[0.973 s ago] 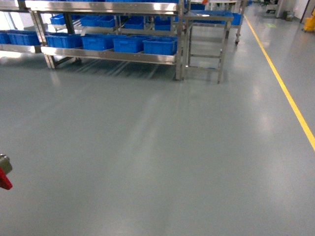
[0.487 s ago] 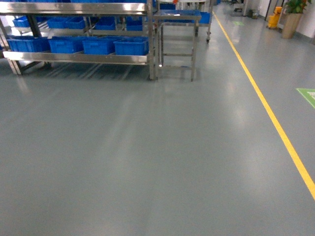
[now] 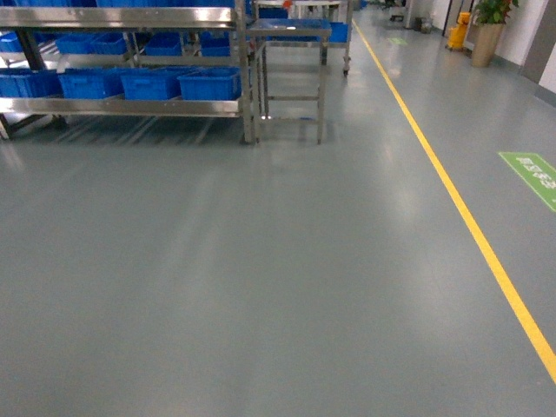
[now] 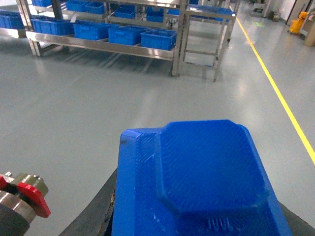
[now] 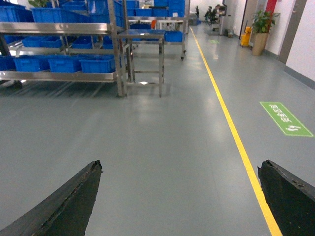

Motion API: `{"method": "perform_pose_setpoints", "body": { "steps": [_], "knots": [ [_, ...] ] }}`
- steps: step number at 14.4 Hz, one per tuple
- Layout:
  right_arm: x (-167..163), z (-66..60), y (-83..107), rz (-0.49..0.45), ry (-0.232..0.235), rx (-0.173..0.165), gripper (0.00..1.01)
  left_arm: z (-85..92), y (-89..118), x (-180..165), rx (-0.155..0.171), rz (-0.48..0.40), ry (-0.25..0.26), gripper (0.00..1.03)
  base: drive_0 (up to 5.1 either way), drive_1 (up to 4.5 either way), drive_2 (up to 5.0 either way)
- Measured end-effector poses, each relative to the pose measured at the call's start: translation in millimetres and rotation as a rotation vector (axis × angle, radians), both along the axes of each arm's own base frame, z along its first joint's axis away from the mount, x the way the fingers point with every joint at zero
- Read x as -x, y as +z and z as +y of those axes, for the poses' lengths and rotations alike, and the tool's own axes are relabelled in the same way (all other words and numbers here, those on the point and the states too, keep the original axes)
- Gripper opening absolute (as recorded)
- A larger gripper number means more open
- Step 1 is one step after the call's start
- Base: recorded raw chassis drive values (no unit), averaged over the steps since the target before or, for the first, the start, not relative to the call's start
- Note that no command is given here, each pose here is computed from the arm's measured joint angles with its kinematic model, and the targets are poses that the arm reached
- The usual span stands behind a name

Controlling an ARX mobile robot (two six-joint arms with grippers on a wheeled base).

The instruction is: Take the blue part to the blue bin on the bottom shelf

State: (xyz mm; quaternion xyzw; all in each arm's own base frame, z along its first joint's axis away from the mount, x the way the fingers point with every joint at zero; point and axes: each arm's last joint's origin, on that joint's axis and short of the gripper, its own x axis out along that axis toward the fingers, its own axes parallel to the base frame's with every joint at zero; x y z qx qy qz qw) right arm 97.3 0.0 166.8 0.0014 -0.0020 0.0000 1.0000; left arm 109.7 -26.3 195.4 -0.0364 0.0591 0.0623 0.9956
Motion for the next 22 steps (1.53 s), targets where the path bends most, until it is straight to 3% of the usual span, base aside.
{"method": "perform_pose_setpoints", "body": {
  "steps": [22],
  "knots": [
    [0.0, 0.0, -0.4, 0.005, 0.0, 0.0, 0.98, -0.2, -0.5, -0.4, -0.002, 0.005, -0.001, 0.44, 0.0, 4.34, -4.3]
  ]
}}
